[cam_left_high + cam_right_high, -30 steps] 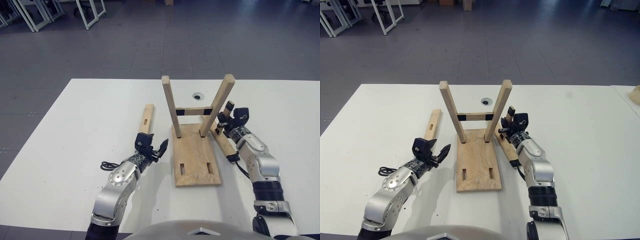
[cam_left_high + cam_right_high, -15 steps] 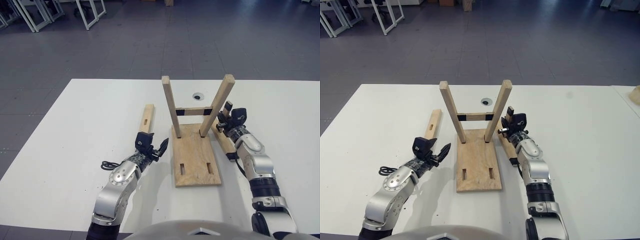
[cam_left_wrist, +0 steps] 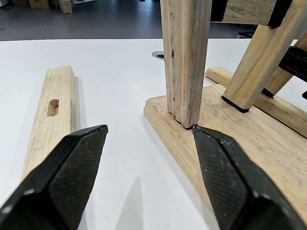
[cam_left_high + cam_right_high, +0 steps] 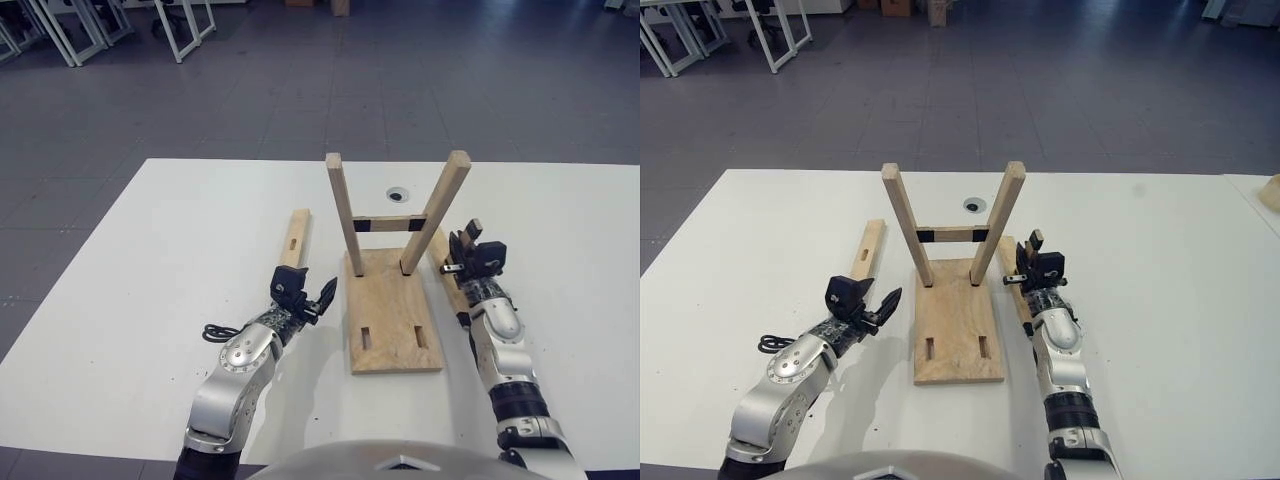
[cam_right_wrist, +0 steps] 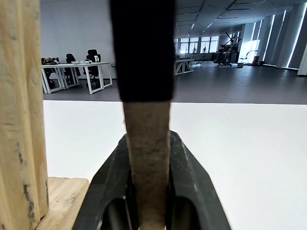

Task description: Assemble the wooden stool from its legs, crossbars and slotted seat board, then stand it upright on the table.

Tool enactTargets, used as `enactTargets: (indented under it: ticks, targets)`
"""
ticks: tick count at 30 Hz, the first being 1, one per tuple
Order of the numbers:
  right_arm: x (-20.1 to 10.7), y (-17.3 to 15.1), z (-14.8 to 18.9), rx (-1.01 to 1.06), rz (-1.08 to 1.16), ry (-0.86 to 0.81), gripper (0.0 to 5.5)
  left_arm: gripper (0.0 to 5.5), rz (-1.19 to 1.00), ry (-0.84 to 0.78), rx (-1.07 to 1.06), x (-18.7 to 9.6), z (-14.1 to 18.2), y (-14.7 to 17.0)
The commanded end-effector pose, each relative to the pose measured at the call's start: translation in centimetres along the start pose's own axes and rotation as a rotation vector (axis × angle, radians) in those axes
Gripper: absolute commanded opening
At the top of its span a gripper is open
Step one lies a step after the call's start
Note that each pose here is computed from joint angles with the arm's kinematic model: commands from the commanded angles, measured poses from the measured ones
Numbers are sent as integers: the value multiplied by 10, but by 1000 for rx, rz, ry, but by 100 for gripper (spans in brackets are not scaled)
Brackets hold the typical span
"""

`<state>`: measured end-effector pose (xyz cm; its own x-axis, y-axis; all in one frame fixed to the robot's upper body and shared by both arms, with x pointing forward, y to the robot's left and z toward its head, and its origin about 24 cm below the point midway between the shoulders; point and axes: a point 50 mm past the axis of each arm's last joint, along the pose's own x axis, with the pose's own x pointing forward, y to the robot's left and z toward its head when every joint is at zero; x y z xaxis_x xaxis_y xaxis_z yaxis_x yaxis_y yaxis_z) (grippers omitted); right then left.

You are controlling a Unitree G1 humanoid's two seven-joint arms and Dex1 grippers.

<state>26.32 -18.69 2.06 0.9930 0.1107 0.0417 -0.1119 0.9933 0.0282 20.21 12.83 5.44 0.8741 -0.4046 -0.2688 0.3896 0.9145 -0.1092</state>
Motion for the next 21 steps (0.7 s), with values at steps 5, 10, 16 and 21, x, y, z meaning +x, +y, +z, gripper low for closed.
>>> enactTargets:
  ticks: [5, 10, 16, 21]
  targets:
    - [-23, -16, 13, -23, -136, 107, 40, 329, 8, 14, 7, 0, -2, -1]
    - [-20, -13, 17, -26, -156, 93, 40, 329, 6, 14, 10, 0, -2, -1]
    - [-16, -18, 27, -37, -213, 29, 40, 329, 9, 16, 13, 0, -3, 0]
    - [-11, -19, 31, -14, -241, -3, 40, 329, 11, 15, 14, 0, -2, 1]
